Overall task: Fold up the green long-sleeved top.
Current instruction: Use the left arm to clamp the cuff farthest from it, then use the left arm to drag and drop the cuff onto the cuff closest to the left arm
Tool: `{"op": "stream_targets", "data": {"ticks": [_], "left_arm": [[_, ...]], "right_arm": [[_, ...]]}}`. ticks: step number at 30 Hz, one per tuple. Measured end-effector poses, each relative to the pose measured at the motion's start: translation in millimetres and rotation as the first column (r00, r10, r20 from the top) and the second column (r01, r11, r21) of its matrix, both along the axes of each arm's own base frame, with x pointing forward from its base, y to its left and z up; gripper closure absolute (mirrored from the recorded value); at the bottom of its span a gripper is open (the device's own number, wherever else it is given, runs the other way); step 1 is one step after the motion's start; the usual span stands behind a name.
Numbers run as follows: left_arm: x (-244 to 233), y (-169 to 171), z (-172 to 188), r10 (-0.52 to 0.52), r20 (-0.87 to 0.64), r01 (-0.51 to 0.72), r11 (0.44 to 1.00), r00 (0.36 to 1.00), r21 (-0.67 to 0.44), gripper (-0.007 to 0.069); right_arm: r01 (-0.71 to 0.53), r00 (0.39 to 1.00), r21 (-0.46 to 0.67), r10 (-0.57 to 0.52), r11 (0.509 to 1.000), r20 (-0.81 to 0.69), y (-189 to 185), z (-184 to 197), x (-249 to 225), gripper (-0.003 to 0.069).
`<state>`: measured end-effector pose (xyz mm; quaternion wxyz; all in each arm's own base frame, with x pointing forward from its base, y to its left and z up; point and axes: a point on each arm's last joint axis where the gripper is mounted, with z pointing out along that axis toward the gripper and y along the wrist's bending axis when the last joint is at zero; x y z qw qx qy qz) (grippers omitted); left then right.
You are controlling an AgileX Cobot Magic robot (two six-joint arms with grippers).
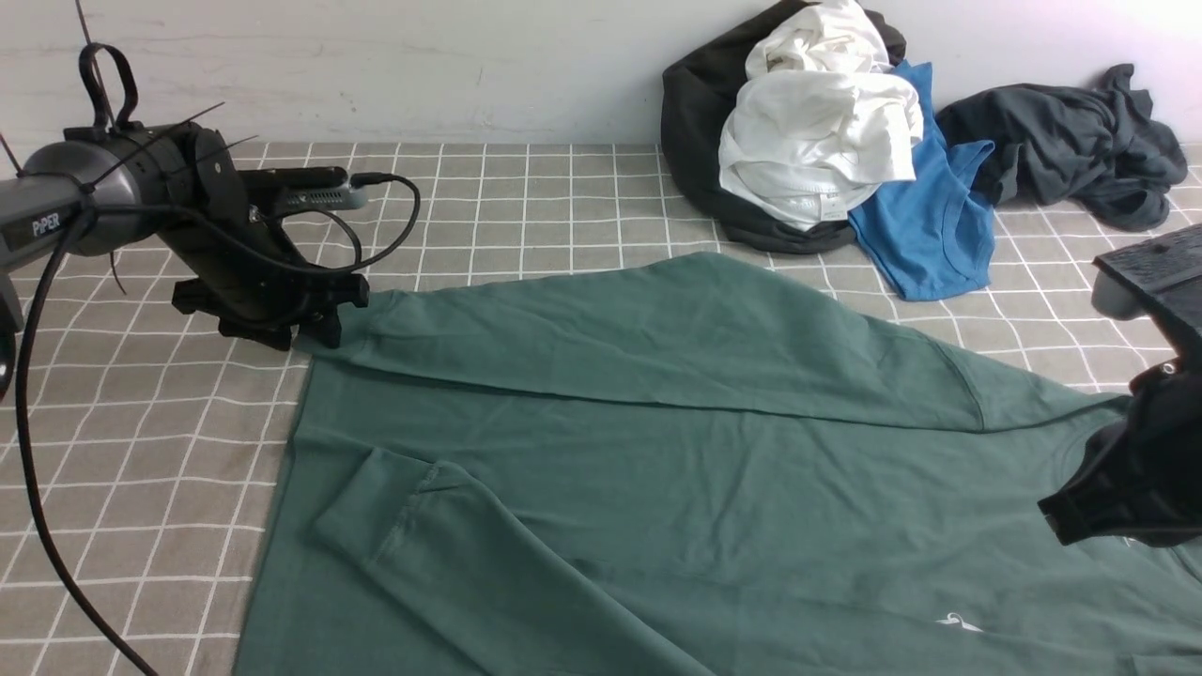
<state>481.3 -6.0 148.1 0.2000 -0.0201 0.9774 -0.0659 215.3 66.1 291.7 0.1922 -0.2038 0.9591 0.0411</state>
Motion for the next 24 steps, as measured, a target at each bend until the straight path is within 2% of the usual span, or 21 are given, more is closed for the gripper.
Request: {"op": "stream_targets", "data": {"ticks": [3,4,5,6,9,18,21,22,24], "left_arm": [[0.0,-1.2,1.1,-0.018,0.005,0.018,1.000,1.000,-0.006,0.0507],[0.0,-1.3,1.2,-0.019,0.005,0.019,1.000,1.000,-0.008,0.0516],[-0.7,-1.9,2.5,-0.023,0.002,0.023,1.000,1.000,-0.013,0.0578],[-1.5,-2.1,4.1,-0.026,-0.002,0.026,1.000,1.000,-0.014,0.0594],[-4.7,-2.5,15.4,-0.034,-0.003,0.034,0.999,0.999,-0.015,0.0603],[-37.8,-5.9,89.7,-0.080,-0.038,0.078,0.996,0.996,-0.036,0.0603],[-68.7,-8.9,105.6,-0.083,-0.110,0.076,0.994,0.990,-0.073,0.0606],[-69.8,-9.1,103.2,-0.084,-0.119,0.075,0.994,0.989,-0.076,0.0606],[-102.4,-13.7,104.0,-0.075,-0.153,0.056,0.990,0.985,-0.128,0.0606]], "right_arm": [[0.000,1.000,0.000,0.000,1.000,0.000,0.0,0.0,0.0,0.0673],[0.000,1.000,0.000,0.000,1.000,0.000,0.0,0.0,0.0,0.0673],[0.000,1.000,0.000,0.000,1.000,0.000,0.0,0.0,0.0,0.0673],[0.000,1.000,0.000,0.000,1.000,0.000,0.0,0.0,0.0,0.0673],[0.000,1.000,0.000,0.000,1.000,0.001,0.0,0.0,0.1,0.0673],[0.001,1.000,0.004,-0.001,1.000,0.014,0.3,0.5,1.2,0.0673],[0.001,1.000,0.006,-0.001,1.000,0.013,0.1,1.3,0.0,0.0673],[0.001,1.000,0.006,-0.001,1.000,0.011,0.2,1.3,-0.1,0.0673],[0.001,1.000,0.016,-0.001,1.000,0.013,-0.3,4.9,-4.5,0.0673]]}}
